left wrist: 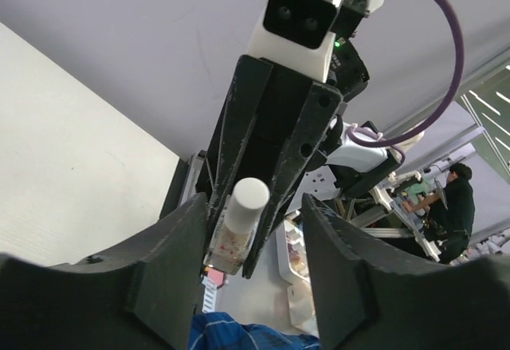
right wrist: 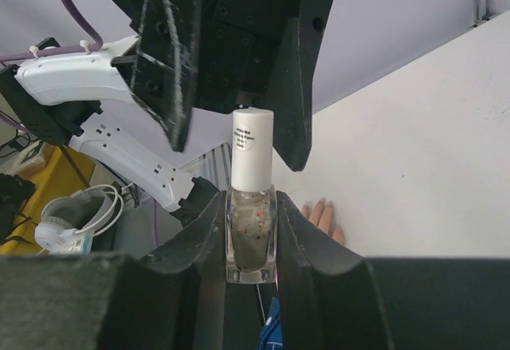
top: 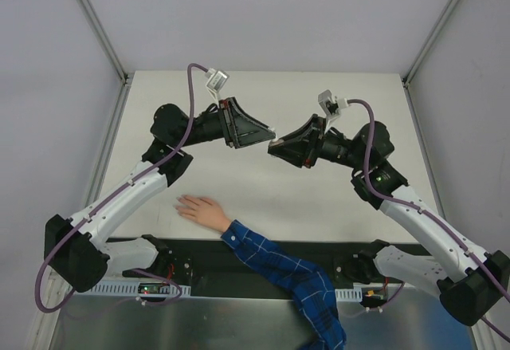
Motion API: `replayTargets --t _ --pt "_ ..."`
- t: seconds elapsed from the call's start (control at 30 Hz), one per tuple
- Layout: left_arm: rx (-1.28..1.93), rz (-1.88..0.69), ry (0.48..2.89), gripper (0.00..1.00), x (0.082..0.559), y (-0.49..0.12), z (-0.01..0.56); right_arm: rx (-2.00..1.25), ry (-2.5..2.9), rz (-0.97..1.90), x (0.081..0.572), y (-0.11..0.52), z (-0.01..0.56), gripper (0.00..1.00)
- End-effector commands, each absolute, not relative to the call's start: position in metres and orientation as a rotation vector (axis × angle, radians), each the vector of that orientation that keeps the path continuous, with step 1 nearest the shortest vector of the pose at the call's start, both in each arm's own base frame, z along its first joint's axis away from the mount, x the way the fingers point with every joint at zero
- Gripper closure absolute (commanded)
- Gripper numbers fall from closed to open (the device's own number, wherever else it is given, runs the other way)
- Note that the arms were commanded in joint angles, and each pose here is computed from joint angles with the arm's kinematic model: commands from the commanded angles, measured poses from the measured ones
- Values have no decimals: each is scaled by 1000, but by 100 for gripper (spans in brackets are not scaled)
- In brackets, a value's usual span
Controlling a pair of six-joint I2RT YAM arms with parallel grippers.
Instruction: Paint the nails
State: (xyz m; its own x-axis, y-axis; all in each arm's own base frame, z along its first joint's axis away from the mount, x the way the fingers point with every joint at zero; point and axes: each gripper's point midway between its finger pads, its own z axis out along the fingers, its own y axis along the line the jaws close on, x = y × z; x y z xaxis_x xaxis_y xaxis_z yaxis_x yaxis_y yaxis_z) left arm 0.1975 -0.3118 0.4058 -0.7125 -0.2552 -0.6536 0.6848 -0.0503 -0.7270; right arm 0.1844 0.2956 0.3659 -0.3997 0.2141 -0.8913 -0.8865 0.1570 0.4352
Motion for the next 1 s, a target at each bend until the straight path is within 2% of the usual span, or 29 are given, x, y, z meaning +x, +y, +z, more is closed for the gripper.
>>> replayTargets --t 0.0,0.1,0.13,0.17,0.23,0.27,0.3,0.33,0.37,0.4,0.43,0.47,0.6,0.83,0.87,0.93,0.97 --pt "534 -1866 1527 55 190 -313 415 -707 1347 1452 181 294 393 100" --pt "548 -1859 1522 67 188 -314 419 -706 1349 1447 182 295 393 100" --pt "557 -1846 1515 74 188 -315 419 -702 1360 1445 182 295 390 100" --pt "567 -1839 1504 88 187 -316 424 -695 1362 1418 186 294 389 100" --pt "569 -1778 1548 100 191 -318 417 -679 1407 1372 189 292 381 100" --pt "572 -1738 1542 100 191 -318 425 -608 1428 1286 201 287 384 100" --pt "468 -1656 1680 100 199 -322 407 -625 1422 1153 210 283 381 100" --pt "470 -1529 1690 100 206 -321 401 -658 1489 1084 195 286 368 100" --pt "437 -1443 1710 100 208 -321 404 -496 1511 839 223 267 375 100" --pt "299 -1290 1721 100 222 -317 402 -495 1492 643 229 255 375 100" --pt "271 -1229 1763 100 223 -314 393 -505 1477 592 212 263 378 100" --pt "242 -1212 1758 100 226 -313 396 -397 1491 413 225 243 380 100" --pt "209 -1212 1762 100 228 -319 399 -484 1419 368 209 259 388 100" --pt "215 -1230 1730 100 222 -318 412 -592 1400 467 202 268 384 100" --pt "236 -1234 1725 82 220 -317 412 -631 1399 581 193 277 383 100" --pt "275 -1243 1682 53 213 -313 420 -622 1420 640 200 266 380 100" --pt "297 -1246 1673 36 212 -311 418 -698 1410 738 189 275 374 100"
